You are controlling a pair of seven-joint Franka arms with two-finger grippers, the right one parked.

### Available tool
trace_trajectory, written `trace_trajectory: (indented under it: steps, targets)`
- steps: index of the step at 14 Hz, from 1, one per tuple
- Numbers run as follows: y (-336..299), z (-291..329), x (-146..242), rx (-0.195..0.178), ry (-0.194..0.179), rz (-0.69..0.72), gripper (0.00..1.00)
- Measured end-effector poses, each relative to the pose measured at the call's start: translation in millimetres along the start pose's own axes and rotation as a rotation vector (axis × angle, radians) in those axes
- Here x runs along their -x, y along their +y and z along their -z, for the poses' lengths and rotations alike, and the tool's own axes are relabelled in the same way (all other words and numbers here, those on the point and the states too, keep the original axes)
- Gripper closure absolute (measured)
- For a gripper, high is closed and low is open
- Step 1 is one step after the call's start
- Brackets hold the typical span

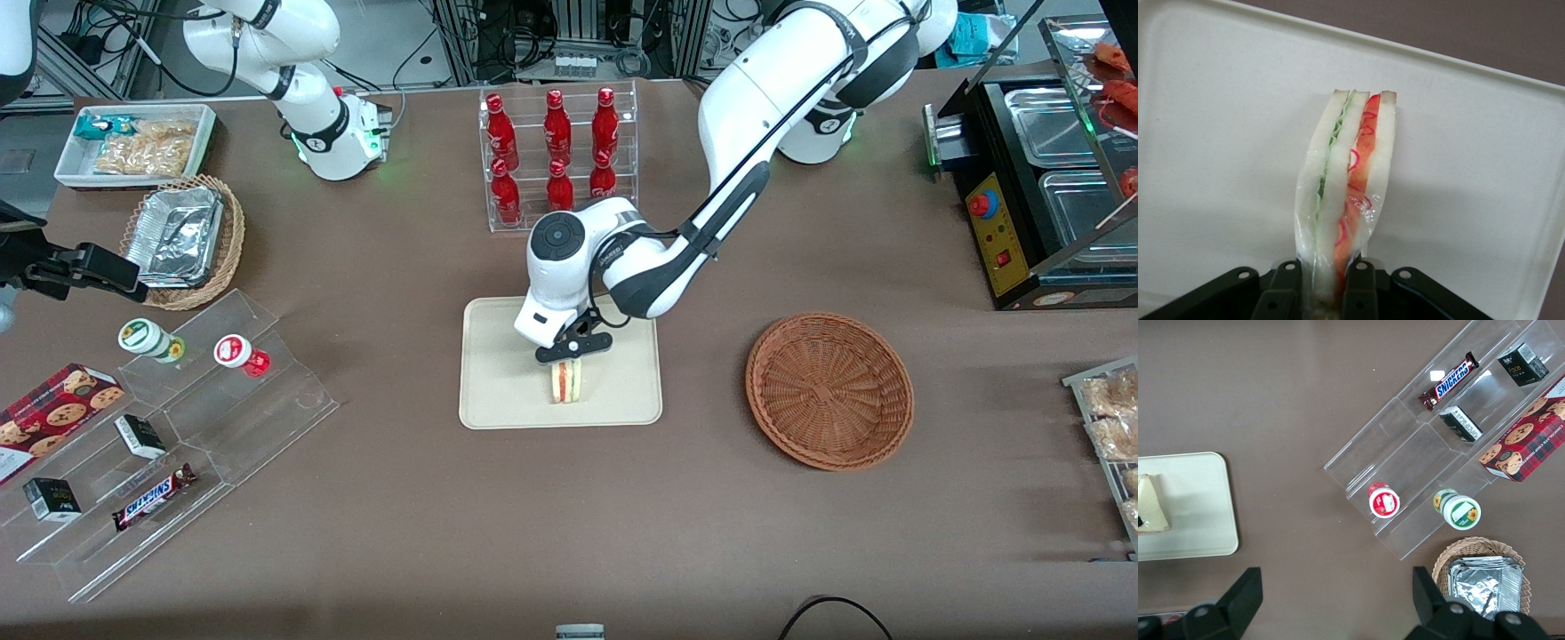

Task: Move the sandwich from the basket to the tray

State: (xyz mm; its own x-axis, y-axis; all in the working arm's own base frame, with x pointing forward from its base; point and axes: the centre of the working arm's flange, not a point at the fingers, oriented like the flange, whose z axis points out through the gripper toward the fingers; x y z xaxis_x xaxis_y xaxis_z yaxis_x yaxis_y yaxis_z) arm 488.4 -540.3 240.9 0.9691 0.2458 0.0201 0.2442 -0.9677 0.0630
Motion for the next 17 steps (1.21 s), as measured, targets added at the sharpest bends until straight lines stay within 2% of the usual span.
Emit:
trace_trajectory:
  steps: [2,4,6,7,8,9,11,13,15,17]
  targets:
    - [0,-2,1,0.011,-0.026,0.013,0.65]
    - [3,2,0,0.029,-0.053,0.034,0.43]
    - [6,13,-4,0.04,-0.046,0.037,0.23]
    - [6,23,-6,0.031,-0.04,0.037,0.14]
    - [3,38,-9,0.002,-0.037,0.033,0.05]
    - [-2,59,-14,-0.039,-0.032,0.026,0.0]
    - [-26,107,-36,-0.116,-0.005,0.051,0.0]
    - [-71,151,-78,-0.183,0.018,0.108,0.0]
    - [-116,170,-109,-0.229,0.004,0.124,0.0]
    - [-156,168,-129,-0.26,-0.02,0.116,0.0]
